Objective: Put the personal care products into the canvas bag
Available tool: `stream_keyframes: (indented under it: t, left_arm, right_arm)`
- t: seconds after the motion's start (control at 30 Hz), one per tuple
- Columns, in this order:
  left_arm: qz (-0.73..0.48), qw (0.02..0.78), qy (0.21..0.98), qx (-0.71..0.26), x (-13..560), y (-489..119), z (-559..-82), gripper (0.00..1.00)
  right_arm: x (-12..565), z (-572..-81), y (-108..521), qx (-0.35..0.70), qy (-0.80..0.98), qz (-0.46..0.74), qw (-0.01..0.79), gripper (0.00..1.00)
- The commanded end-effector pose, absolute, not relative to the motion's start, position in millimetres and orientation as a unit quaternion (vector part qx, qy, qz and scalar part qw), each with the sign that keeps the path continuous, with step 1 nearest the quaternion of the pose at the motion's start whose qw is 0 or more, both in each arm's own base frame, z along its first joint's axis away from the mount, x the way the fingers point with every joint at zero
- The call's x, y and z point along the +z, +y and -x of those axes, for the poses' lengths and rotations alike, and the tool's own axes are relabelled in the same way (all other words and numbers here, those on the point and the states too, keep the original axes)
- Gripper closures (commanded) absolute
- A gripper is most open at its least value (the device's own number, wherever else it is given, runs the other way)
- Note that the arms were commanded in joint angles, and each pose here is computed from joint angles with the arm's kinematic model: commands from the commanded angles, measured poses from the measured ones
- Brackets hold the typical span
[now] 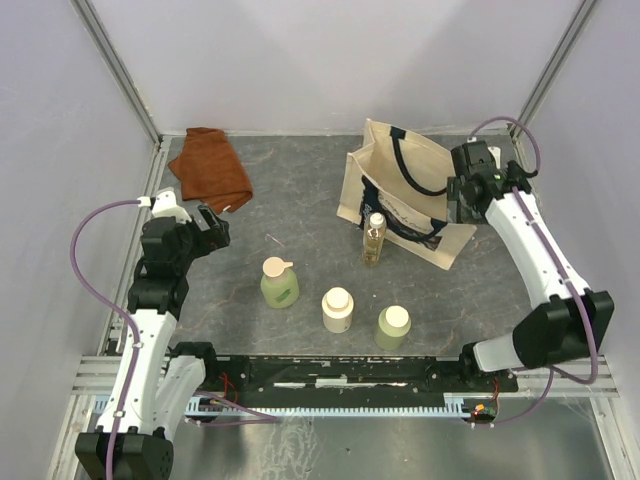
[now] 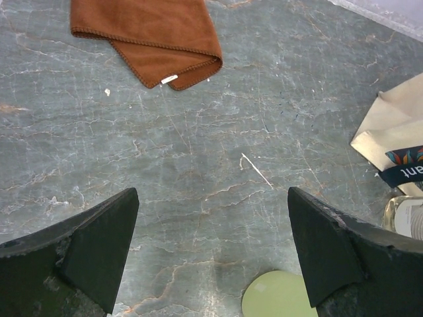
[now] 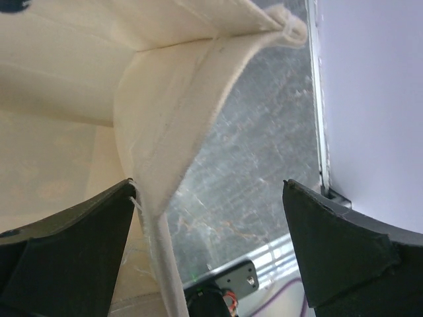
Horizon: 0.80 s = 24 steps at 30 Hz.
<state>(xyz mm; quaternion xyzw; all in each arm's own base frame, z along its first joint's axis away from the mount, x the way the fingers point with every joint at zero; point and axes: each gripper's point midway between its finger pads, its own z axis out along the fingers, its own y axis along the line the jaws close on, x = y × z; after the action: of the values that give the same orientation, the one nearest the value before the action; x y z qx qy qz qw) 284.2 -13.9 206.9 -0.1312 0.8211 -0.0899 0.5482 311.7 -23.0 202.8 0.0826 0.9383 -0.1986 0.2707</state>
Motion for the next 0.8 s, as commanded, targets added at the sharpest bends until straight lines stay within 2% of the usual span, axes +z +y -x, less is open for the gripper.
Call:
stream_keyframes:
  t: [0.0,0.27,0.47,0.6,0.77]
  left_arm:
    - [0.094,0.572,0.808,-0.103,223.9,-21.5,-291.0,0.0]
    - [0.043,0.546,0.822,-0.155,227.4,-47.1,-291.2,0.0]
    - [0.028,0.539,0.824,-0.174,230.1,-61.7,-294.4,0.0]
    - [0.021,0.54,0.821,-0.183,233.4,-73.2,-300.6,0.0]
    - [0.012,0.528,0.833,-0.164,222.2,-86.2,-307.3,0.0]
  right_arm:
    - [208.7,-264.5,-43.0,-0.237,0.934,-0.094,0.25,0.0]
    - [206.7,-211.0,-50.5,-0.233,0.936,-0.103,0.241,0.0]
    - [227.8,-194.2,-49.6,-0.215,0.932,-0.119,0.265,0.0]
    - [238.2,-197.0,-42.1,-0.186,0.931,-0.118,0.29,0.0]
    - [284.6,-218.3,-33.0,-0.147,0.91,-0.116,0.369,0.0]
